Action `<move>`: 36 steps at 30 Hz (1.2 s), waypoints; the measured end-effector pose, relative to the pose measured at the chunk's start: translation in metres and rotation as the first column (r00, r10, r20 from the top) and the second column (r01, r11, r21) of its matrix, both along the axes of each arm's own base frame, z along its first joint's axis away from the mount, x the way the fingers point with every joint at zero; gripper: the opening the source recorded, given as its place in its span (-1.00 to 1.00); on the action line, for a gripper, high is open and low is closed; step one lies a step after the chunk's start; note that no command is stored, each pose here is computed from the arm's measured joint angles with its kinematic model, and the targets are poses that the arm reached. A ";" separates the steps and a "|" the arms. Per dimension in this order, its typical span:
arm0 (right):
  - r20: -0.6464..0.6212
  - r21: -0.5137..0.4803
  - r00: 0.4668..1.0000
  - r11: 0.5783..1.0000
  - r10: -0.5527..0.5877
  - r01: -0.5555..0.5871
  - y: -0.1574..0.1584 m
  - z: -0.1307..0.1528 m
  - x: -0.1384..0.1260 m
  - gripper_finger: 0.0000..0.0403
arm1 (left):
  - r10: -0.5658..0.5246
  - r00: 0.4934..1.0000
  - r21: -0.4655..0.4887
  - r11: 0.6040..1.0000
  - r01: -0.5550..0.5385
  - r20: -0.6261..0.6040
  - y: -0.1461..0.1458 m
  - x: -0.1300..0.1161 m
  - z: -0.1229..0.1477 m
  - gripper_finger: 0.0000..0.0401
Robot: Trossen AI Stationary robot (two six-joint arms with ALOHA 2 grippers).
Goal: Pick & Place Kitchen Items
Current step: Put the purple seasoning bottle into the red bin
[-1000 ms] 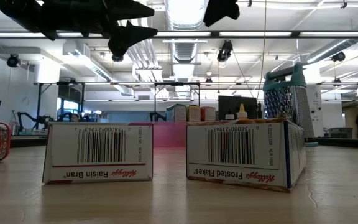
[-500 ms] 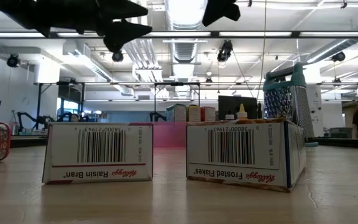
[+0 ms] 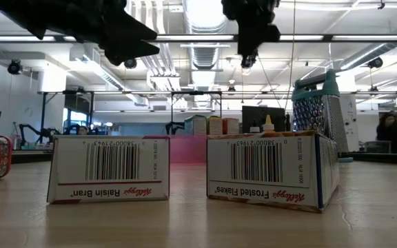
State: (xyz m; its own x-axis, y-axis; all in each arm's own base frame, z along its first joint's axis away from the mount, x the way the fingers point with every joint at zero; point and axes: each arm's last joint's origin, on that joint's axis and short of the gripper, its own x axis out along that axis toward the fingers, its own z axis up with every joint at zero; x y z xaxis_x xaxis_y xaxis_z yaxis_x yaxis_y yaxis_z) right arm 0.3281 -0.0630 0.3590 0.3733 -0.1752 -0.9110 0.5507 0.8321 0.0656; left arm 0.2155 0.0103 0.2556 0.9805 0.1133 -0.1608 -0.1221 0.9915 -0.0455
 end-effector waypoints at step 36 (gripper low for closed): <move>-0.082 0.117 0.993 0.989 -0.086 0.095 0.025 -0.109 0.007 -0.05 | -0.001 1.000 -0.010 1.000 0.001 -0.013 0.000 0.000 -0.001 0.34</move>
